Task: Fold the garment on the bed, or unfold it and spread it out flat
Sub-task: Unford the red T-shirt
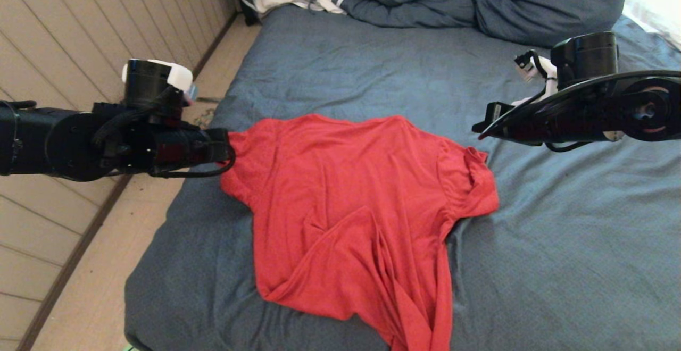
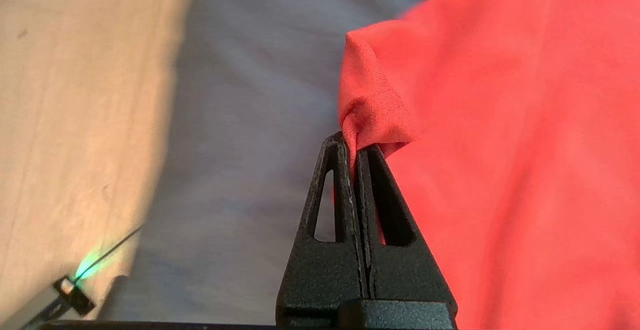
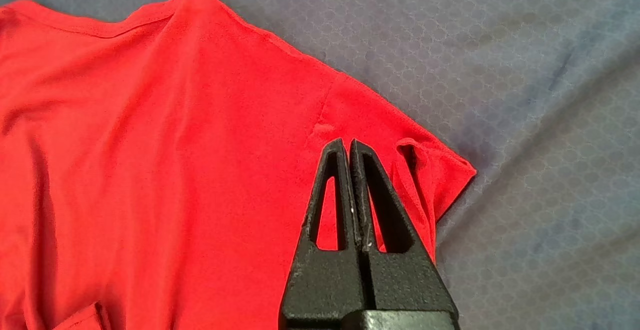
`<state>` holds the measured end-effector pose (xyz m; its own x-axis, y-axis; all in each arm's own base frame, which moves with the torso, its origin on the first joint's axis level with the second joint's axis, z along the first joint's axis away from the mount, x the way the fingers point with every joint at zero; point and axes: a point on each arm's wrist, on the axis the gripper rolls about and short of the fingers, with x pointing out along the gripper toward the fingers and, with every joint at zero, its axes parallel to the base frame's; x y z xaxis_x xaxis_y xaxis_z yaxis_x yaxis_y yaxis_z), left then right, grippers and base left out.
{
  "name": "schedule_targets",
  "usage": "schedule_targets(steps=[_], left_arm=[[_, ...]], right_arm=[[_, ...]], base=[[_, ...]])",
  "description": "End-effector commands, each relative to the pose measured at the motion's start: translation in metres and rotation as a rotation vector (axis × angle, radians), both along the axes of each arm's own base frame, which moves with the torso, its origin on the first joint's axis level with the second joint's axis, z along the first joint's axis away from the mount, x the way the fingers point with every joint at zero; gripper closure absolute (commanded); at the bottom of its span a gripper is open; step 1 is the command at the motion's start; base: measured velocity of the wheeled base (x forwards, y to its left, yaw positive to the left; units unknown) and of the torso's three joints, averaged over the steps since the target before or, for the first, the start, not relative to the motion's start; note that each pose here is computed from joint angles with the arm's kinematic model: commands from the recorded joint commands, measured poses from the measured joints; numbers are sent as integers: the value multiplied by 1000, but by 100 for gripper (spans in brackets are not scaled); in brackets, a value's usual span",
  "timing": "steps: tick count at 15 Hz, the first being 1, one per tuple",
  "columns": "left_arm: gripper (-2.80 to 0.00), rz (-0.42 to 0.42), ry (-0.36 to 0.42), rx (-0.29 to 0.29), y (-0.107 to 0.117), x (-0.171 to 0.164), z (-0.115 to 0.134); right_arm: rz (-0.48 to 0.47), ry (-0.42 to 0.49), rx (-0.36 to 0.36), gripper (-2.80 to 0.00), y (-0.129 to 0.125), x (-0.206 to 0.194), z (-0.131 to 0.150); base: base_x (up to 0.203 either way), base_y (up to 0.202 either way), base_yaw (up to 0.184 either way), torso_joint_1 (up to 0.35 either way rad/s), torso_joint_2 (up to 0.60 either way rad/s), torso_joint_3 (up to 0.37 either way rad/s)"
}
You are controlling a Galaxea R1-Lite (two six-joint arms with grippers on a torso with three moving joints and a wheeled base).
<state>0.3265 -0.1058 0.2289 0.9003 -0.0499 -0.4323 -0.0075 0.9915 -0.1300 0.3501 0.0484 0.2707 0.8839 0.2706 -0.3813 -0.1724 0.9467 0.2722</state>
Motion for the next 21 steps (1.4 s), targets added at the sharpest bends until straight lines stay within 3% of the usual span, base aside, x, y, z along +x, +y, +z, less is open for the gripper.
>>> schedule_targets(steps=[1,3,7,13,14,21], left_arm=[[0,22,3,-14,15,5,-1],[0,33,-9,-19,16,16,-3],[0,105,-29,-25,43,25,-2],[0,93,-42,-51,60,38,-3],[-280,93,-41,-51,60,38,-4],[-280,97,-50,-59,66,19,5]], right_arm=[[2,0,1,0,0,0,0],[2,0,2,0,0,0,0],[2,-3,2,0,0,0,1],[1,1,1,0,0,0,0],[1,1,1,0,0,0,0],[2,4,1,0,0,1,-1]], base=[[0,0,0,0,0,0],[0,0,0,0,0,0],[0,0,0,0,0,0],[0,0,0,0,0,0],[0,0,0,0,0,0],[0,0,0,0,0,0]])
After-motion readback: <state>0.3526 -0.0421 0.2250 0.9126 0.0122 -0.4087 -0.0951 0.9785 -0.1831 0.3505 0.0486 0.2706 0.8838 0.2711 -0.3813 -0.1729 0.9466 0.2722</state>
